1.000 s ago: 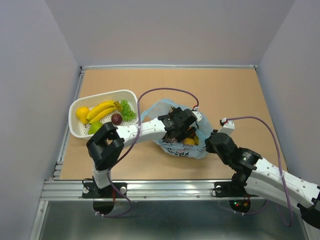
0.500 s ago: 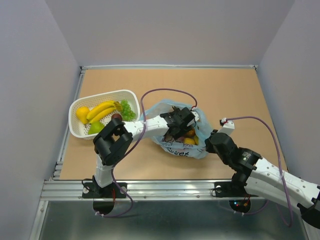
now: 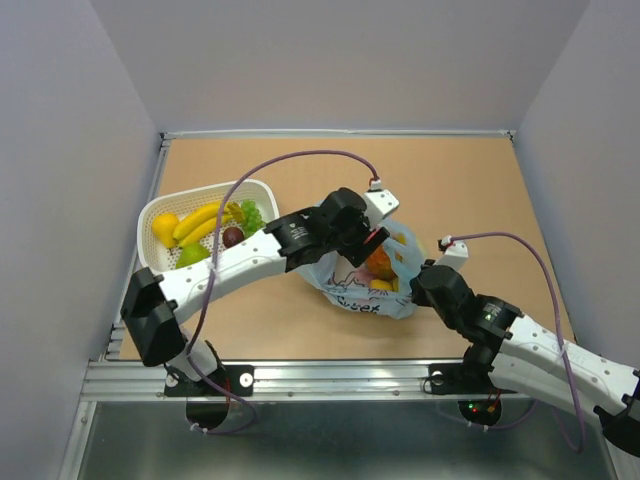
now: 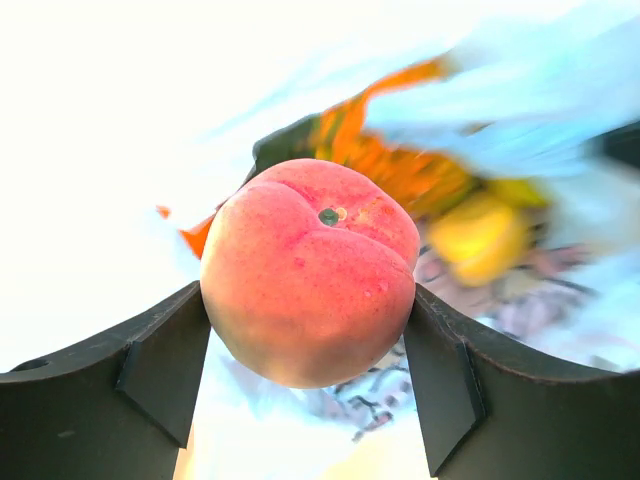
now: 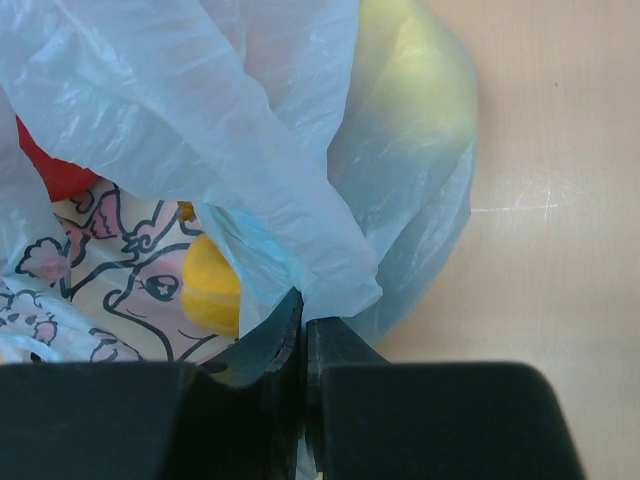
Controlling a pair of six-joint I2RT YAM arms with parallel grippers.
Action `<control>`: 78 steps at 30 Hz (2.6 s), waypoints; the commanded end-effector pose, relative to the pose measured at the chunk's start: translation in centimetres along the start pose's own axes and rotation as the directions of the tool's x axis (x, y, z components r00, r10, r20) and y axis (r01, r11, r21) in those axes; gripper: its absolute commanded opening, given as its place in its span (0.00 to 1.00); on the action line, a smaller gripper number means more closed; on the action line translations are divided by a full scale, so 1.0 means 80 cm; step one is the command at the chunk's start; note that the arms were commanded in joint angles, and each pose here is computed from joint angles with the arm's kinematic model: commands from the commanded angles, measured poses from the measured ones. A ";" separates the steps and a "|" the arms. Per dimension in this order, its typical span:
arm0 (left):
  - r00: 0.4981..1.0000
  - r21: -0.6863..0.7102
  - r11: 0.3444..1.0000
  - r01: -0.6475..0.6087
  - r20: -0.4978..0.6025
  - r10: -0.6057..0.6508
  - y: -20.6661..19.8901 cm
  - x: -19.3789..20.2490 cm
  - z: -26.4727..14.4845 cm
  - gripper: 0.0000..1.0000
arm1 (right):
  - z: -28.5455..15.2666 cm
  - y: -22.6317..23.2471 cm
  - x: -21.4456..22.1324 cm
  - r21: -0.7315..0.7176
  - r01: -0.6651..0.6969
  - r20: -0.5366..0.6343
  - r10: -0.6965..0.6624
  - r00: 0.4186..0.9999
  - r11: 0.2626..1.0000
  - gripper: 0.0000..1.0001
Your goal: Untie the knot of the plastic bag and take out the fruit
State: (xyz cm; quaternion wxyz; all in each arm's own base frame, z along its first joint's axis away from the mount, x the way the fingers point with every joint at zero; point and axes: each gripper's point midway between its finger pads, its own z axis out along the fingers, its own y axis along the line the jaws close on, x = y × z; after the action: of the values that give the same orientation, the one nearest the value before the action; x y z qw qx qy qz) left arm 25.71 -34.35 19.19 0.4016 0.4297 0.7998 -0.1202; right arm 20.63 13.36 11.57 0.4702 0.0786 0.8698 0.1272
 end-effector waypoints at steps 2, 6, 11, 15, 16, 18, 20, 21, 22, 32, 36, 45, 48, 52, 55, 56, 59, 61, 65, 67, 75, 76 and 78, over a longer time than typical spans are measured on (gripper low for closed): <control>0.952 0.054 0.986 0.157 0.257 -0.166 0.029 -0.092 -0.079 0.22 | 0.001 0.003 -0.016 0.001 -0.015 0.045 0.015 0.999 1.000 0.08; 0.879 -0.100 0.910 0.403 0.319 -0.354 0.124 -0.082 -0.107 0.22 | 0.000 0.003 -0.015 -0.005 -0.023 0.049 0.024 0.999 1.000 0.08; 0.735 -0.351 0.650 0.674 0.400 -0.547 0.259 0.014 -0.142 0.22 | -0.001 0.002 -0.018 -0.007 -0.019 0.057 0.020 0.998 1.000 0.08; 0.617 -0.475 0.413 0.777 0.445 -0.649 0.325 0.110 -0.169 0.22 | -0.003 0.002 -0.020 -0.009 -0.013 0.063 0.014 0.998 1.000 0.08; 0.599 -0.505 0.368 0.780 0.435 -0.672 0.328 0.139 -0.168 0.22 | -0.003 0.001 -0.020 -0.008 -0.011 0.066 0.011 0.998 1.000 0.08; 0.556 -0.548 0.273 0.791 0.457 -0.694 0.351 0.182 -0.182 0.22 | -0.002 0.001 -0.019 -0.008 -0.008 0.065 0.008 0.998 1.000 0.08; 0.544 -0.564 0.252 0.786 0.440 -0.715 0.354 0.214 -0.178 0.26 | -0.002 0.001 -0.020 -0.006 -0.009 0.064 0.010 0.998 1.000 0.08; 0.540 -0.572 0.243 0.783 0.434 -0.721 0.355 0.224 -0.177 0.28 | -0.002 0.001 -0.019 -0.005 -0.008 0.064 0.008 0.998 1.000 0.08; 0.531 -0.579 0.223 0.784 0.439 -0.725 0.360 0.234 -0.178 0.29 | -0.001 0.001 -0.019 -0.002 -0.005 0.061 0.005 0.998 1.000 0.08; 0.524 -0.616 0.198 0.763 0.409 -0.747 0.351 0.264 -0.174 0.92 | -0.002 0.002 -0.021 -0.003 -0.007 0.064 0.007 0.998 1.000 0.08; 0.531 -0.611 0.208 0.764 0.411 -0.742 0.347 0.258 -0.184 0.99 | -0.001 0.003 -0.022 0.000 -0.002 0.063 0.002 0.998 1.000 0.08; 0.548 -0.447 0.356 0.821 0.440 -0.711 0.303 0.188 -0.191 0.99 | 0.000 0.004 -0.027 0.012 -0.012 0.072 0.011 0.997 1.000 0.08; 0.573 -0.329 0.470 0.819 0.435 -0.694 0.254 0.133 -0.181 0.98 | 0.001 -0.001 -0.022 0.021 -0.046 0.074 0.044 0.996 0.999 0.08; 0.618 -0.138 0.619 0.773 0.385 -0.686 0.165 0.064 -0.161 0.96 | 0.001 -0.002 -0.010 0.005 -0.132 0.060 0.132 0.989 0.991 0.08; 0.636 -0.055 0.666 0.744 0.363 -0.681 0.122 0.034 -0.155 0.95 | 0.002 -0.006 0.008 0.001 -0.191 0.028 0.191 0.981 0.982 0.08; 0.651 0.003 0.695 0.719 0.346 -0.675 0.090 0.015 -0.148 0.94 | 0.000 -0.004 0.009 -0.013 -0.251 0.025 0.251 0.968 0.968 0.08; 0.677 0.049 0.727 0.685 0.325 -0.660 0.051 -0.008 -0.126 0.94 | 0.002 -0.009 0.029 -0.013 -0.321 -0.007 0.321 0.947 0.947 0.08; 0.709 0.086 0.758 0.646 0.301 -0.638 0.013 -0.020 -0.110 0.93 | 0.002 -0.010 0.032 -0.021 -0.344 -0.008 0.344 0.939 0.939 0.09; 0.778 0.031 0.800 0.599 0.214 -0.591 -0.032 -0.008 -0.039 0.88 | 0.002 -0.011 0.034 -0.015 -0.343 -0.014 0.342 0.939 0.939 0.09; 0.798 0.030 0.814 0.580 0.183 -0.575 -0.055 -0.004 -0.017 0.86 | 0.003 -0.013 0.034 -0.002 -0.329 -0.013 0.329 0.944 0.944 0.09; 0.861 -0.050 0.860 0.508 -0.017 -0.509 -0.134 0.078 0.064 0.85 | 0.001 -0.015 0.018 0.007 -0.313 0.031 0.313 0.949 0.950 0.09; 0.861 -0.050 0.861 0.506 -0.028 -0.508 -0.141 0.083 0.066 0.85 | 0.002 -0.016 0.016 0.011 -0.311 0.041 0.311 0.950 0.950 0.10; 0.866 -0.056 0.867 0.494 -0.056 -0.497 -0.158 0.101 0.071 0.86 | 0.002 -0.017 0.015 0.015 -0.304 0.048 0.303 0.952 0.952 0.11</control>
State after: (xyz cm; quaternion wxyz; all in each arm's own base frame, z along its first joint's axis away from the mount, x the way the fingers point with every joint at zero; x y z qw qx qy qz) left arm 17.42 -38.08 5.83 0.3161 0.2210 0.9087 -0.1595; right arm 19.15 12.80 8.49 0.4381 0.2054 0.8544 0.1894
